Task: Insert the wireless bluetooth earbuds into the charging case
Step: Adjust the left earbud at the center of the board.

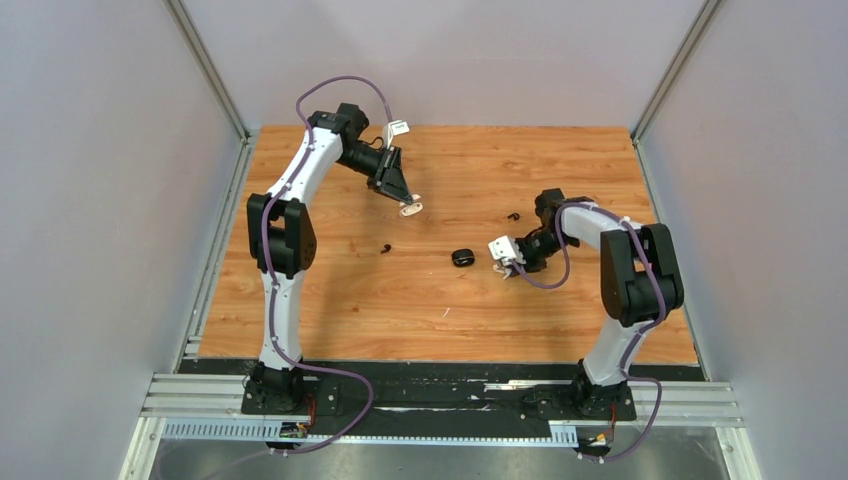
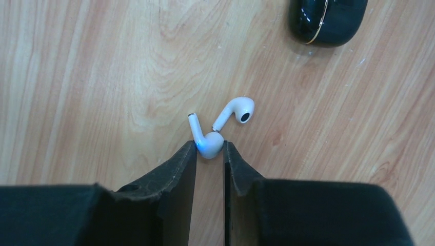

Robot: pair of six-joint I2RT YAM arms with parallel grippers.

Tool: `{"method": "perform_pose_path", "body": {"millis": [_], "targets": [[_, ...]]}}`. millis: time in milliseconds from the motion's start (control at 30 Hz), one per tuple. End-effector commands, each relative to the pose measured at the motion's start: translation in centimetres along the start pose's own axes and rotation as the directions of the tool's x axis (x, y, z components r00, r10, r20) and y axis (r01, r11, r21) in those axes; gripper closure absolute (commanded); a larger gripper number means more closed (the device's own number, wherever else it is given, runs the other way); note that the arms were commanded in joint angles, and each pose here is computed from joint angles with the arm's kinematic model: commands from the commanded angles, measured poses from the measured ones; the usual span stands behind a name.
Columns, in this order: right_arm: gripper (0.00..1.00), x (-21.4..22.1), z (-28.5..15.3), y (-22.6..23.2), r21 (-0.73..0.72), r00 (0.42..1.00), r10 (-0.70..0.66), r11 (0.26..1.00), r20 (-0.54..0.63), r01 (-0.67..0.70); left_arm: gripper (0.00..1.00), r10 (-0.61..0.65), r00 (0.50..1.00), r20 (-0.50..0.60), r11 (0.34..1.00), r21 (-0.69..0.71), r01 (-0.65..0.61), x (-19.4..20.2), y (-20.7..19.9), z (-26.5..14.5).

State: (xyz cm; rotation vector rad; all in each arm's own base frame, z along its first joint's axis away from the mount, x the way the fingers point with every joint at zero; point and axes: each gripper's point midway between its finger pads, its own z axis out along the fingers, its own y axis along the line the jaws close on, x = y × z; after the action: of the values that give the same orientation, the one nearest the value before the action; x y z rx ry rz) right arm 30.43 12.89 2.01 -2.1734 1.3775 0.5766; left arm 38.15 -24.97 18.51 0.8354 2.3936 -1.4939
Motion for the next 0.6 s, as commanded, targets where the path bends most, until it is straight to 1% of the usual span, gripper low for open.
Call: {"method": "perform_pose_path", "body": {"millis": [0,67,133,200,267,300,400,433,500,567], "targets": [[0.80,-0.7,0.4,0.7,-0.067,0.993,0.113,0.991,0.015,-0.112,1.00,0.059,0.998,0.020,0.998,0.017,-0.059,-0.6,-1.6,-0.5],[0.84,-0.9,0.3,0.7,-0.065,0.975,0.220,0.974,0.017,-0.219,1.00,0.057,0.998,0.018,0.998,0.017,-0.058,-0.5,-1.6,-0.5],[0.88,-1.2,0.0,0.8,-0.059,0.936,0.351,0.935,0.011,-0.350,1.00,0.056,0.998,0.016,0.998,0.018,-0.056,-0.5,-1.5,-0.5],[0.90,-2.0,-0.7,1.2,-0.059,0.871,0.491,0.870,0.009,-0.490,1.00,0.057,0.998,0.017,0.998,0.019,-0.057,-0.4,-1.5,-0.6],[0.92,-3.1,-1.5,1.7,-0.049,0.771,0.636,0.771,0.009,-0.635,1.00,0.057,0.998,0.017,0.998,0.017,-0.057,-0.5,-1.4,-0.6],[0.92,-3.7,-1.9,2.0,-0.042,0.692,0.722,0.691,0.005,-0.721,1.00,0.056,0.998,0.019,0.998,0.017,-0.056,-0.5,-1.4,-0.6],[0.93,-4.0,-3.0,2.3,0.022,0.484,0.874,0.485,-0.037,-0.874,1.00,0.048,0.999,0.024,0.999,0.022,-0.049,-0.7,-1.4,-0.5],[0.93,-3.5,-3.2,2.6,0.055,0.412,0.908,0.416,-0.074,-0.908,1.00,0.050,0.998,0.027,0.998,0.025,-0.050,-0.8,-1.4,-0.5],[0.94,-2.8,-3.5,3.1,0.106,0.248,0.960,0.262,-0.132,-0.959,1.00,0.045,0.999,0.029,0.998,0.031,-0.046,-0.9,-1.4,-0.4],[0.93,-2.7,-3.5,3.9,0.102,0.097,0.976,0.118,-0.193,-0.988,1.00,0.040,0.999,0.032,0.998,0.038,-0.042,-0.9,-1.4,-0.3]]}}
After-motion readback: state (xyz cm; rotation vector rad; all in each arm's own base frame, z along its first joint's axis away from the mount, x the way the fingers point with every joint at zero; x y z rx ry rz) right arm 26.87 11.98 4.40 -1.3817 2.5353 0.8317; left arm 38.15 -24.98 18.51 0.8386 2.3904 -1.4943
